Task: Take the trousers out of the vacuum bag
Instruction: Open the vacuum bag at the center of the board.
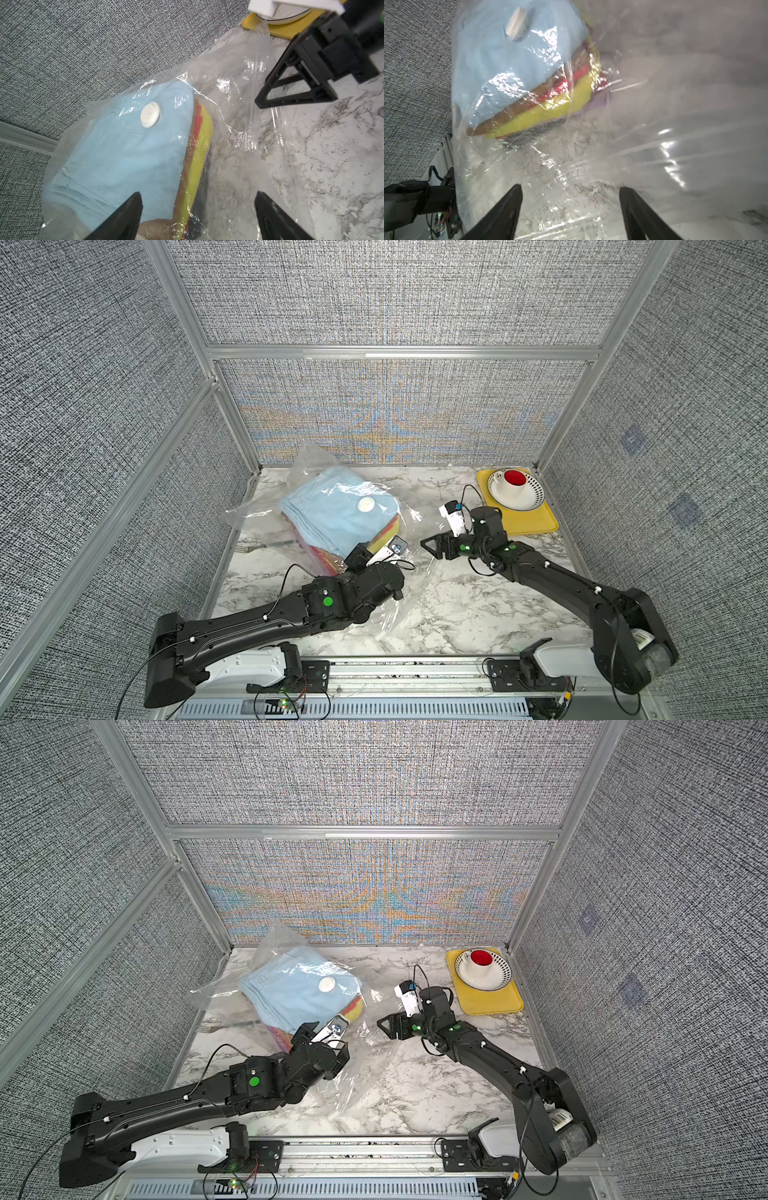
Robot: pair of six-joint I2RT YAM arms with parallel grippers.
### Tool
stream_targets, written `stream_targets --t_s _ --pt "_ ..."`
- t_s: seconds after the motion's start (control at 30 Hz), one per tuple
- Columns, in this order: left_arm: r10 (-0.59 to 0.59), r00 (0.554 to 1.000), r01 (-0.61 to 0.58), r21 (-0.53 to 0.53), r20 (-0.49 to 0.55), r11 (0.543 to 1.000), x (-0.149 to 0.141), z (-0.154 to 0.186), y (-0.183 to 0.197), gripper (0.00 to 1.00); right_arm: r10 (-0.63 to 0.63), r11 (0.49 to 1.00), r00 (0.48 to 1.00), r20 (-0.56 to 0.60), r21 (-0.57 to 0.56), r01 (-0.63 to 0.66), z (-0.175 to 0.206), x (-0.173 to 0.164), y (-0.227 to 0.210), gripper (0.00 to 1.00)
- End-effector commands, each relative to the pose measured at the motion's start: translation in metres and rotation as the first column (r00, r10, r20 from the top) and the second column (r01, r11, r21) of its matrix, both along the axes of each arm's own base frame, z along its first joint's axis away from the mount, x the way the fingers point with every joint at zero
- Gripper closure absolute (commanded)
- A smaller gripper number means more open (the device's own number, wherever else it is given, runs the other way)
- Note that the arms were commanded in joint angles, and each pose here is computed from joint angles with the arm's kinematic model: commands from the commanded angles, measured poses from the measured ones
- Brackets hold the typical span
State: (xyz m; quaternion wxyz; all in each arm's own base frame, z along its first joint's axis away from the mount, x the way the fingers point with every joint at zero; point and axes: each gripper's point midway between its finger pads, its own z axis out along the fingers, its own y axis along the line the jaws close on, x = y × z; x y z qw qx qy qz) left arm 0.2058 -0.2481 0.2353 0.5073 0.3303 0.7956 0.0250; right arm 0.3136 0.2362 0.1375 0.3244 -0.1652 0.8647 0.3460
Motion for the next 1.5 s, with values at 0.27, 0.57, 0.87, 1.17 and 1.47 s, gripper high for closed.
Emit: stream_targets --t_s 0.27,0.57,0.87,1.17,1.47 --pt "0.023 1.000 -0.023 0.013 0.010 1.000 0.002 0.002 0.004 0.13 0.074 0.989 0.997 0.027 0.124 -0.077 -0.029 0.009 0.038 0.20" --pt "0.024 1.000 -0.023 0.047 -0.004 0.999 0.002 -0.009 0.004 0.13 0.126 0.978 0.986 0.105 0.153 -0.141 -0.007 0.010 0.065 0.35" --pt "-0.001 1.000 0.002 0.033 -0.013 0.999 -0.002 -0.005 0.006 0.13 0.127 0.977 0.982 0.141 0.154 -0.149 0.039 0.007 0.071 0.97" --pt "-0.120 0.992 0.122 0.048 -0.038 0.991 -0.011 -0.008 -0.009 0.13 0.129 0.970 0.976 0.178 0.183 -0.162 0.110 -0.006 0.069 1.00" --pt "-0.137 0.989 0.137 0.003 -0.056 0.991 -0.010 -0.003 -0.043 0.13 0.148 0.964 0.979 0.143 0.202 -0.175 0.135 -0.015 0.074 1.00"
